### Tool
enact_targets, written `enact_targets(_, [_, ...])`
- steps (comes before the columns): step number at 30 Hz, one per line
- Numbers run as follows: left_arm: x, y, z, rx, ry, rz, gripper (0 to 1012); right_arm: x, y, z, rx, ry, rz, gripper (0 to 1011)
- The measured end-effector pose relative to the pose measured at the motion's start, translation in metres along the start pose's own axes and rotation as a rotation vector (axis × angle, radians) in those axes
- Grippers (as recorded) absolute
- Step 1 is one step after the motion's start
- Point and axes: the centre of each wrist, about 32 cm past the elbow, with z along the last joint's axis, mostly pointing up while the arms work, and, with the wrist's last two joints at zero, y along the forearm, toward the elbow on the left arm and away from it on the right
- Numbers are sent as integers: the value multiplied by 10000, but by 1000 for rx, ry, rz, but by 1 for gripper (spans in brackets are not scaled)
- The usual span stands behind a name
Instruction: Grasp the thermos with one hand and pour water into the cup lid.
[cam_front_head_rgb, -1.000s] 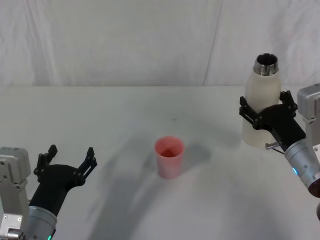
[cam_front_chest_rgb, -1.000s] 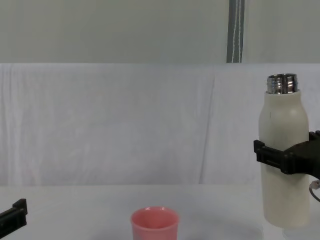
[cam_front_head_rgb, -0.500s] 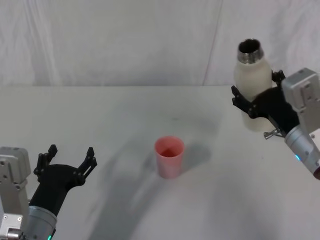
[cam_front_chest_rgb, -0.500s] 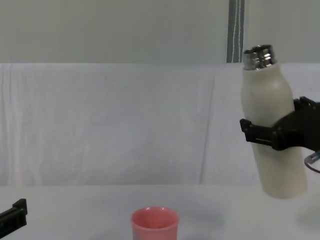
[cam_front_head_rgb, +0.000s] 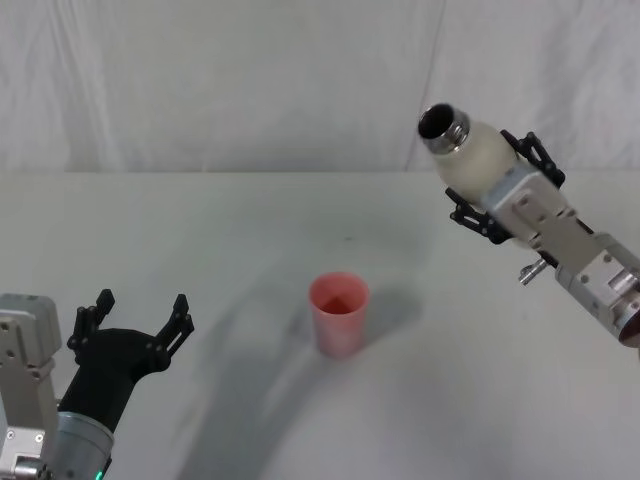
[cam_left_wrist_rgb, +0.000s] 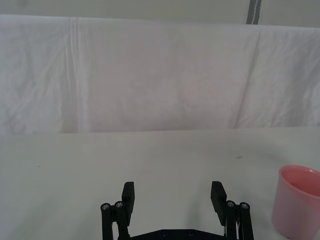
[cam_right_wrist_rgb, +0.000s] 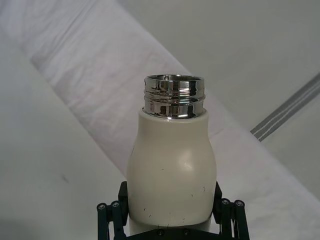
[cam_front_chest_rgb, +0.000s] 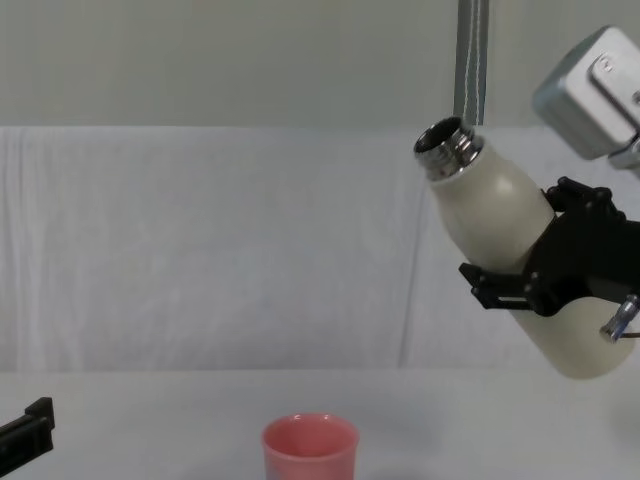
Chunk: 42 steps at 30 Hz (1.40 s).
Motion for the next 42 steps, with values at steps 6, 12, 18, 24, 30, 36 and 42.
enact_targets(6, [0, 0, 0, 0, 0, 0, 1001, -41, 14, 17, -9, -80, 22, 955])
enact_targets(12, [0, 0, 0, 0, 0, 0, 1001, -109, 51, -5, -36, -205, 62, 955])
enact_targets(18, [0, 0, 0, 0, 0, 0, 1001, -181, 88, -51, -63, -318, 95, 955])
enact_targets(24, [0, 0, 0, 0, 0, 0, 1001, -273, 111, -73, -72, -391, 121, 955])
enact_targets(30, [0, 0, 0, 0, 0, 0, 1001, -372, 131, -75, -68, -444, 148, 955])
enact_targets(36, [0, 0, 0, 0, 0, 0, 1001, -442, 155, -83, -58, -490, 176, 955])
enact_targets(42, [0, 0, 0, 0, 0, 0, 1001, -463, 180, -95, -49, -520, 186, 955])
